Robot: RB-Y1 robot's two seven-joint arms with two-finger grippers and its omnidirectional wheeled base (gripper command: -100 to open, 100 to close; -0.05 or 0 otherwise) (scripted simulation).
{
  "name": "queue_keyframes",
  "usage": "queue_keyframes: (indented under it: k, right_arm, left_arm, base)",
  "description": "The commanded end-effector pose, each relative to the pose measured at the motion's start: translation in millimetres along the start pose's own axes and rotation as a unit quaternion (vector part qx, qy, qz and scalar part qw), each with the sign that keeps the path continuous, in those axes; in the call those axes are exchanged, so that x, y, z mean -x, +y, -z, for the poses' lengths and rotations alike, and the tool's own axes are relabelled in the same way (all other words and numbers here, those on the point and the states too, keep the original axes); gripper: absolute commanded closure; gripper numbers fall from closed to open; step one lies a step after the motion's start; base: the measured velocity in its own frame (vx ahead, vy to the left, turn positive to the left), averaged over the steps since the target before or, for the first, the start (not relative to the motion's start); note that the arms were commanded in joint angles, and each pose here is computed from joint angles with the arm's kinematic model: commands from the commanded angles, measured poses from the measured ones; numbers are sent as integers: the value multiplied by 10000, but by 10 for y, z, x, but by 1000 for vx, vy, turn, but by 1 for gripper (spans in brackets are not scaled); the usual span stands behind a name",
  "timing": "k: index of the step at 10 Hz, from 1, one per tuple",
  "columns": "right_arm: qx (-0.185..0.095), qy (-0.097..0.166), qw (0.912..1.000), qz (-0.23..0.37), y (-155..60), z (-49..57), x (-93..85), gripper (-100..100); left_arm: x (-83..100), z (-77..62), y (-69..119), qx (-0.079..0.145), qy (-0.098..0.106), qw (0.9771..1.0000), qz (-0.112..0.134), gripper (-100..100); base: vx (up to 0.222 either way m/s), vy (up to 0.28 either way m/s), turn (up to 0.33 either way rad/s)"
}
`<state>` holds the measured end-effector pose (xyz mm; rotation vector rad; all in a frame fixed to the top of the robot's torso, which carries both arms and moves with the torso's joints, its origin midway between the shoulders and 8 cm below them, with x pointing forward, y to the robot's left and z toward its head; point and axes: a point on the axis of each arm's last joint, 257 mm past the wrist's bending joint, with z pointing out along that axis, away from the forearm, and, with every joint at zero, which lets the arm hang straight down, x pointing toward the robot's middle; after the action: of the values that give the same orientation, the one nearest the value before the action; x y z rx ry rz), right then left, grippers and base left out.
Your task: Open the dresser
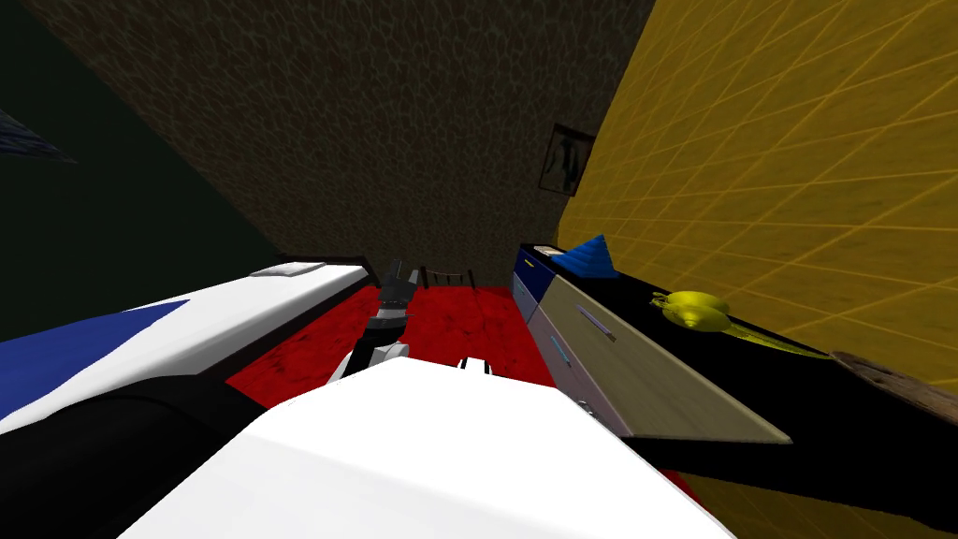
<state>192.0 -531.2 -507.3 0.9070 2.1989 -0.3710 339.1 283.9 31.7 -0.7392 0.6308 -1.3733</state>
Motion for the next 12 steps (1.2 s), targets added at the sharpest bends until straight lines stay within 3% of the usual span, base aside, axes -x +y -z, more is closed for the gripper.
queue_keyframes:
  k: [1,2,3,4,5,6,7,8,9,10,12]
  right_arm:
    - [-498,-113,9978,417,-406,-79,144,-100]
    - [-549,-81,9975,432,-460,-81,112,-100]
    - [-872,-159,9936,699,-726,-105,227,-100]
    - [-872,-159,9936,699,-726,-105,227,-100]
    - [-1182,-246,9881,953,-977,-116,363,-100]
    - [-1182,-246,9881,953,-977,-116,363,-100]
    - [-1479,-341,9812,1194,-1213,-115,517,-100]
    - [-1479,-341,9812,1194,-1213,-115,517,-100]
    - [-1753,-448,9732,1417,-1421,-104,690,-100]
    - [-1763,-442,9730,1420,-1431,-103,685,-100]
    - [-2287,-650,9540,1824,-1815,-48,1043,-100]
  left_arm:
    - [0,0,0,0,0,10000,0,0]
    - [0,0,0,0,0,10000,0,0]
    - [0,0,0,0,0,10000,0,0]
    - [0,0,0,0,0,10000,0,0]
    - [0,0,0,0,0,10000,0,0]
    - [0,0,0,0,0,10000,0,0]
    - [0,0,0,0,0,10000,-1,0]
    - [0,0,0,0,0,10000,0,0]
    - [0,0,0,0,0,10000,-1,0]
    - [0,0,0,0,0,10000,0,0]
    - [0,0,0,0,0,10000,0,0]
  base:
    - [105,66,63]
    - [104,56,41]
    - [106,74,61]
    - [94,62,31]
    - [93,56,83]
    - [88,40,25]
    - [112,48,56]
    - [99,48,31]
    - [106,65,62]
    - [91,54,28]
    - [138,65,71]
